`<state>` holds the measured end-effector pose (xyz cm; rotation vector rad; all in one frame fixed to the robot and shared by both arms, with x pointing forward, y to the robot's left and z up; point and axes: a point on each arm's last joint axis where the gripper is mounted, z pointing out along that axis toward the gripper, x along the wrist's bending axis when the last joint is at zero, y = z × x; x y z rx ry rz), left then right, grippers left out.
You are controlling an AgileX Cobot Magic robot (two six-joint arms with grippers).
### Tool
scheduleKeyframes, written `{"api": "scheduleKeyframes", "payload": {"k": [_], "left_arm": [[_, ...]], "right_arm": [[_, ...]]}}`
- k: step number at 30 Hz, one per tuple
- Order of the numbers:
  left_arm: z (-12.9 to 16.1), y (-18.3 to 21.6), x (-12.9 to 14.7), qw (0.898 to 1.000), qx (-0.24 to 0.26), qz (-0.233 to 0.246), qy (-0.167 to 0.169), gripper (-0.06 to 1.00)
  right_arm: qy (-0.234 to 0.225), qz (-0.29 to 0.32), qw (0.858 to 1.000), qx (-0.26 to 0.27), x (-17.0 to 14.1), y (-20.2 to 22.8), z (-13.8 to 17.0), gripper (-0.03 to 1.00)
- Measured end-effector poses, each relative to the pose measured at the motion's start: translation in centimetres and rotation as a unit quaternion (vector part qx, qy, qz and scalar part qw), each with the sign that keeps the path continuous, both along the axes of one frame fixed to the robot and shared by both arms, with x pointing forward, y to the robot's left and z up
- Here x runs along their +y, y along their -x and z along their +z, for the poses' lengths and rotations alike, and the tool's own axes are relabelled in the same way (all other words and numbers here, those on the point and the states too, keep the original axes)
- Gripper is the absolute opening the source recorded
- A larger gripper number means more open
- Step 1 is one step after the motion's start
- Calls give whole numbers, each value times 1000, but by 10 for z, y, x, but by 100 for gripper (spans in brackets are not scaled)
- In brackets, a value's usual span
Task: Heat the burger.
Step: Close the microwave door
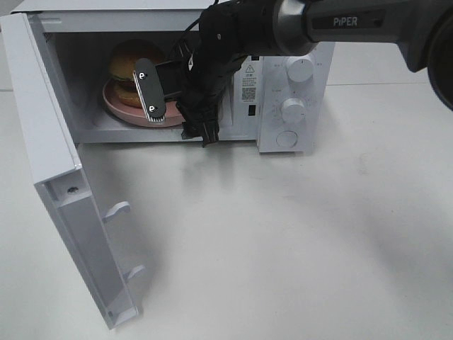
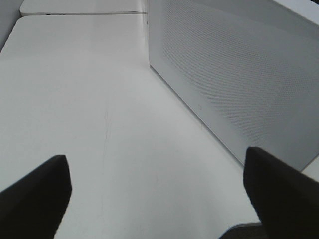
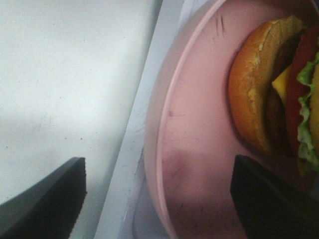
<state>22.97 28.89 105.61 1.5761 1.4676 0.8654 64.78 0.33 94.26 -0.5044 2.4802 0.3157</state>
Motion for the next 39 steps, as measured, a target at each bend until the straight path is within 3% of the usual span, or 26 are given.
{"api": "scheduleKeyframes", "payload": {"k": [23, 39], "left_arm": [[0, 0, 0, 1000, 0, 0, 0, 88], [0, 0, 0, 1000, 0, 0, 0, 88]], "right_arm": [[-12, 6, 1000, -23, -35, 47, 22, 77], [-48, -43, 998, -8, -68, 92, 52, 76]]}}
